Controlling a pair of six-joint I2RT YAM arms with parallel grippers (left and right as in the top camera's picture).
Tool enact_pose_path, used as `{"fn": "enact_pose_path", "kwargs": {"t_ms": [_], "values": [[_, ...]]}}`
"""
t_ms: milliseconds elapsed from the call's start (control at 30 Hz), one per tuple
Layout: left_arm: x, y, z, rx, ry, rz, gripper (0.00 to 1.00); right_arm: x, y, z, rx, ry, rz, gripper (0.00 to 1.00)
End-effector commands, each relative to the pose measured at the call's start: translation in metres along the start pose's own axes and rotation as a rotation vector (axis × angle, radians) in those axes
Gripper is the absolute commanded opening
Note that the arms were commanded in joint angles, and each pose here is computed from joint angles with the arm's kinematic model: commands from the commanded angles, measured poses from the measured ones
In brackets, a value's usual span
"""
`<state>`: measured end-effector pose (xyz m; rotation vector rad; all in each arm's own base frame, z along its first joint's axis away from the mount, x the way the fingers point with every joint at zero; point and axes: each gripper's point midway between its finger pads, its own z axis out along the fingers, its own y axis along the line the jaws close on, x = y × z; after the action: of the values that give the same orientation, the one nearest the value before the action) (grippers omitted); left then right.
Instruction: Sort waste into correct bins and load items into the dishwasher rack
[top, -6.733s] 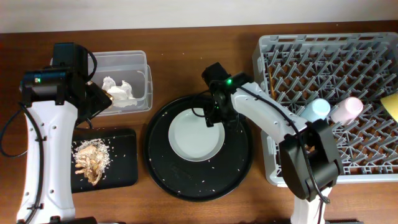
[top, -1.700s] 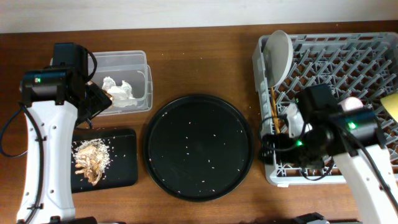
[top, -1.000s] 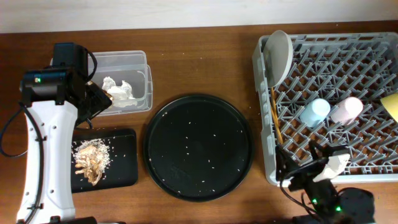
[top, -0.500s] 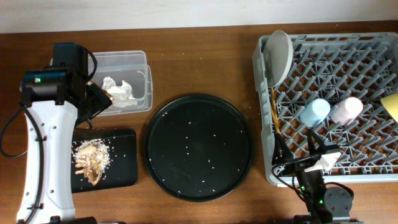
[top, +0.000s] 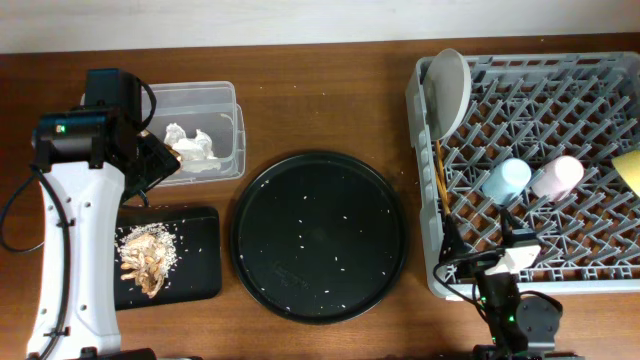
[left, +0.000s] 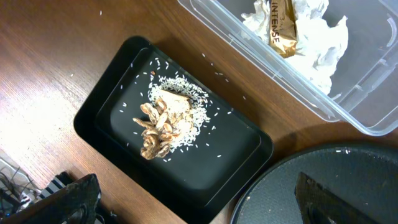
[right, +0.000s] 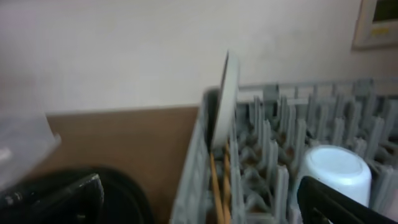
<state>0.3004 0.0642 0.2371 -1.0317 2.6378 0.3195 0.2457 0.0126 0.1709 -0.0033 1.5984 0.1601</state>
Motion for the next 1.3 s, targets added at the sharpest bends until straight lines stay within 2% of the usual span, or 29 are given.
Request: {"fn": "enact_pose_path", "kwargs": {"t_ms": [0,167,300,633,1267], "values": [[-0.003,0.003,-0.002,-0.001,-0.013,-0.004,1.0,0.011,-0.013,-0.001,0.067,0.038,-0.077,0.98],[-0.003,0.003,-0.002,-0.001,-0.013,-0.004,1.0,0.012,-0.015,-0.001,0.079,0.037,-0.035,0.98],[-0.003,0.003,-0.002,-0.001,-0.012,-0.004,1.0,0.012,-0.027,-0.002,0.151,0.026,0.122,0.98],[-0.003,0.003,-0.002,-0.001,-0.012,-0.004,1.0,0.012,-0.027,-0.002,0.148,0.047,-0.14,0.98],[-0.003,0.002,-0.002,0.0,-0.013,-0.002,1.0,0.012,-0.026,-0.002,0.146,0.044,-0.139,0.98]]}}
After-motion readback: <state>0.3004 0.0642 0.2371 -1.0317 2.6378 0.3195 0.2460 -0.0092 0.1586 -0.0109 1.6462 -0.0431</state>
